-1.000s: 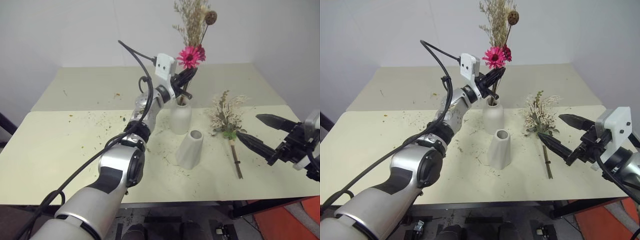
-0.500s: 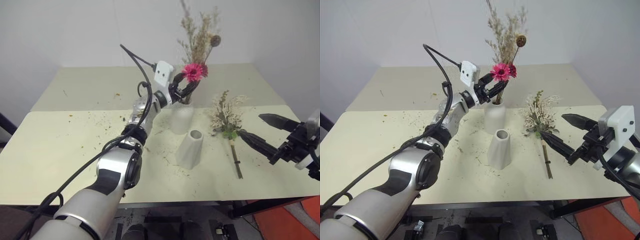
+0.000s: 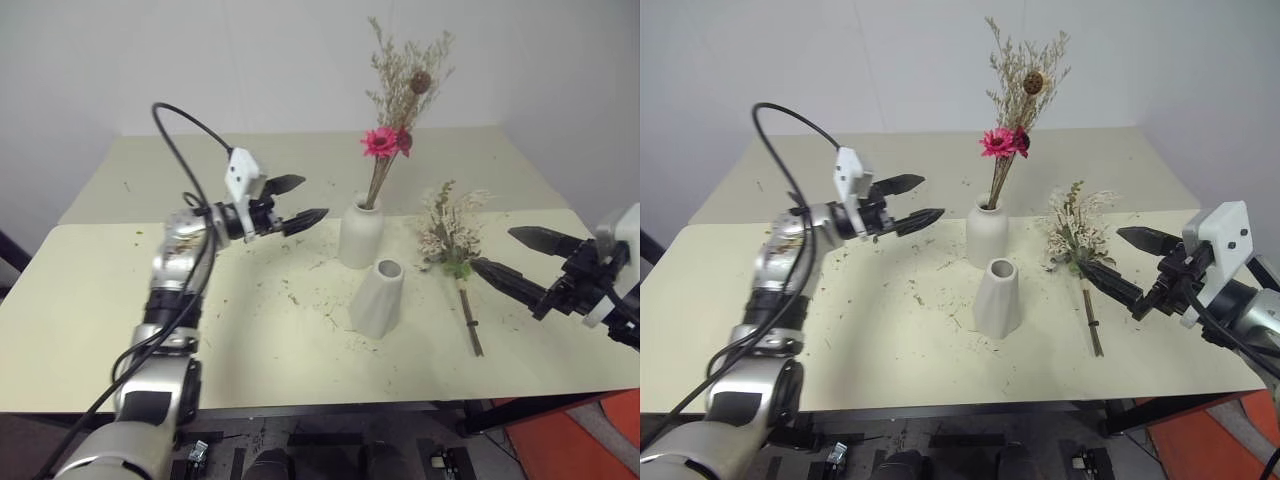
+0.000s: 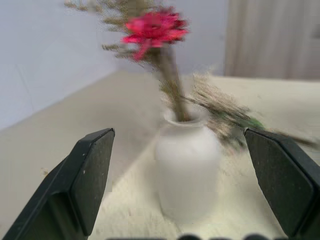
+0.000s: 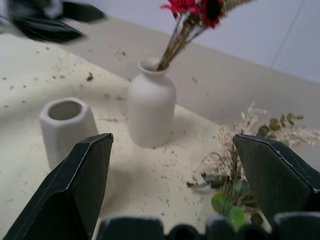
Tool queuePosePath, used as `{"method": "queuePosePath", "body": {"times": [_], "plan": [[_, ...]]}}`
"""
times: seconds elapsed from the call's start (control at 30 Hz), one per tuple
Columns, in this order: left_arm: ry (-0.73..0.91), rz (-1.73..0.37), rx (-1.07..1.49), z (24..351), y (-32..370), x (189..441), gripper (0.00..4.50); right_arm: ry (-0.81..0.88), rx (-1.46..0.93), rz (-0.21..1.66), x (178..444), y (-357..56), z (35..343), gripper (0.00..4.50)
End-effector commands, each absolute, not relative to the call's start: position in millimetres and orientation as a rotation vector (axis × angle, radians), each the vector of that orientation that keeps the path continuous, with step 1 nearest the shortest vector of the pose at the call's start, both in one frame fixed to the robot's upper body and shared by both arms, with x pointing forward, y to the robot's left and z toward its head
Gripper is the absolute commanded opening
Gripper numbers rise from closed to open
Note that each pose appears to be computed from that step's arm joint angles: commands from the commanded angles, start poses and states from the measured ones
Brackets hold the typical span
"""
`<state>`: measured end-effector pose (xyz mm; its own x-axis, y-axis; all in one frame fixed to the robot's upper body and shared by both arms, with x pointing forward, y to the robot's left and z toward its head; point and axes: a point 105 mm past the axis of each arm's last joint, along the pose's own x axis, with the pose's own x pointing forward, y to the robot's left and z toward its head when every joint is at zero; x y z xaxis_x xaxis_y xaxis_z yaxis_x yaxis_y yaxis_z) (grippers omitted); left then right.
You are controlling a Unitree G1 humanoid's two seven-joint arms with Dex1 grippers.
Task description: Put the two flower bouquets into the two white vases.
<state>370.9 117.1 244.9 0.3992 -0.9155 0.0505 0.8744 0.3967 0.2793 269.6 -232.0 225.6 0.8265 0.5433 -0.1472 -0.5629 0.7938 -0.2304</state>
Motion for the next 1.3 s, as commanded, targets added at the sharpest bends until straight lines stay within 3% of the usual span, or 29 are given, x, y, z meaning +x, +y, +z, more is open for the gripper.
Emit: {"method": "queuePosePath", "body": {"times": [0.03, 0.37, 0.5, 0.77, 1.17, 1.2, 1.3], "plan": [[-0.254, -1.284, 0.272, 270, 129, 339, 4.49, 0.212, -0.288, 0.518, 286, -245, 209, 4.5], [-0.137, -1.438, 0.381, 261, 164, 291, 4.49, 0.521, -0.187, 0.385, 344, -258, 175, 4.5], [-0.105, -1.435, 0.403, 261, 174, 284, 4.49, 0.638, -0.2, 0.324, 362, -263, 164, 4.5], [-0.088, -1.413, 0.399, 260, 180, 275, 4.49, 0.75, -0.237, 0.405, 374, -245, 150, 4.5], [-0.081, -1.391, 0.396, 258, 184, 271, 4.5, 0.75, -0.235, 0.355, 378, -251, 144, 0.47], [-0.081, -1.391, 0.396, 258, 183, 272, 4.5, 0.734, -0.208, 0.323, 380, -255, 148, 0.23], [-0.084, -1.397, 0.39, 258, 182, 272, 4.5, 0.62, -0.124, 0.258, 388, -262, 168, 0.22]]}}
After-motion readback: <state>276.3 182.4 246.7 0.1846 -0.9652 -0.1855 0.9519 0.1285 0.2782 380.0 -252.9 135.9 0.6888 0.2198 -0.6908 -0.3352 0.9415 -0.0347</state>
